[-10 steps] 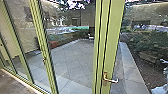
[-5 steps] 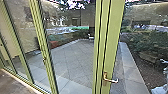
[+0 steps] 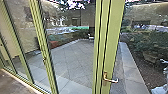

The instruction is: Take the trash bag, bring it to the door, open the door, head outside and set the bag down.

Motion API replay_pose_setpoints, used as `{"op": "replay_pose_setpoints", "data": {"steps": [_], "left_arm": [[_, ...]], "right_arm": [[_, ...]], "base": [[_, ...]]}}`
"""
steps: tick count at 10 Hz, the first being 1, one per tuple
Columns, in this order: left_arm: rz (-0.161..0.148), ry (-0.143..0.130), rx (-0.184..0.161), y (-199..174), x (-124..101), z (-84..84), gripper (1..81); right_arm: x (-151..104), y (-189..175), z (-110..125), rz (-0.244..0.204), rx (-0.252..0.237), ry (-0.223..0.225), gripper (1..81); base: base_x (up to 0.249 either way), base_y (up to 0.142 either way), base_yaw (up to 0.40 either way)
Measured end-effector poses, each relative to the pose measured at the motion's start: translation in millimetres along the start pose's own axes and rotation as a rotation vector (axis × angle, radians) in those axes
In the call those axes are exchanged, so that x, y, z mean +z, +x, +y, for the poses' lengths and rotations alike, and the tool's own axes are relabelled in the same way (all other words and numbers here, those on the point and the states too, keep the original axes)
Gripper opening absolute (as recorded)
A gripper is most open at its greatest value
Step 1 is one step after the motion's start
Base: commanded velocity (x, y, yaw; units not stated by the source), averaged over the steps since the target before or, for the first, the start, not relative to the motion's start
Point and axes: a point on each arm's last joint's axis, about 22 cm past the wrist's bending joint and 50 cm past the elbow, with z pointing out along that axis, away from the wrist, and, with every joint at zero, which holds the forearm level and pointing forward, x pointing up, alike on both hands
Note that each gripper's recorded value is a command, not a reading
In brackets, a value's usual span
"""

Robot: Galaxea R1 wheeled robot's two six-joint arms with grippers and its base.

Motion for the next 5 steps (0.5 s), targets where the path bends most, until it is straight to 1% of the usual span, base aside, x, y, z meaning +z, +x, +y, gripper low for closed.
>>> {"op": "replay_pose_setpoints", "data": {"steps": [1, 2, 3, 5], "left_arm": [[0.0, -0.008, -0.001, -0.8, -3.5, -2.0, 1.0], [-0.001, -0.007, 0.0, -1.2, -6.2, -5.8, 1.0], [0.0, -0.008, -0.001, -1.0, -5.7, -4.6, 1.0], [0.002, -0.033, 0.001, 0.9, 1.7, 15.6, 1.0]], "right_arm": [[-4.8, 0.6, -8.2, 0.001, 0.0, 0.028, 81.1], [-17.4, 1.2, -19.1, 0.004, 0.001, 0.075, 81.1], [-29.6, 1.3, -21.4, 0.005, 0.003, 0.098, 81.1], [-59.3, 4.7, -32.7, 0.01, 0.005, 0.159, 81.1]], "base": [[0.0, 0.0, 0.0], [0.0, 0.0, 0.0], [0.0, 0.0, 0.0], [0.0, 0.0, 0.0]]}}
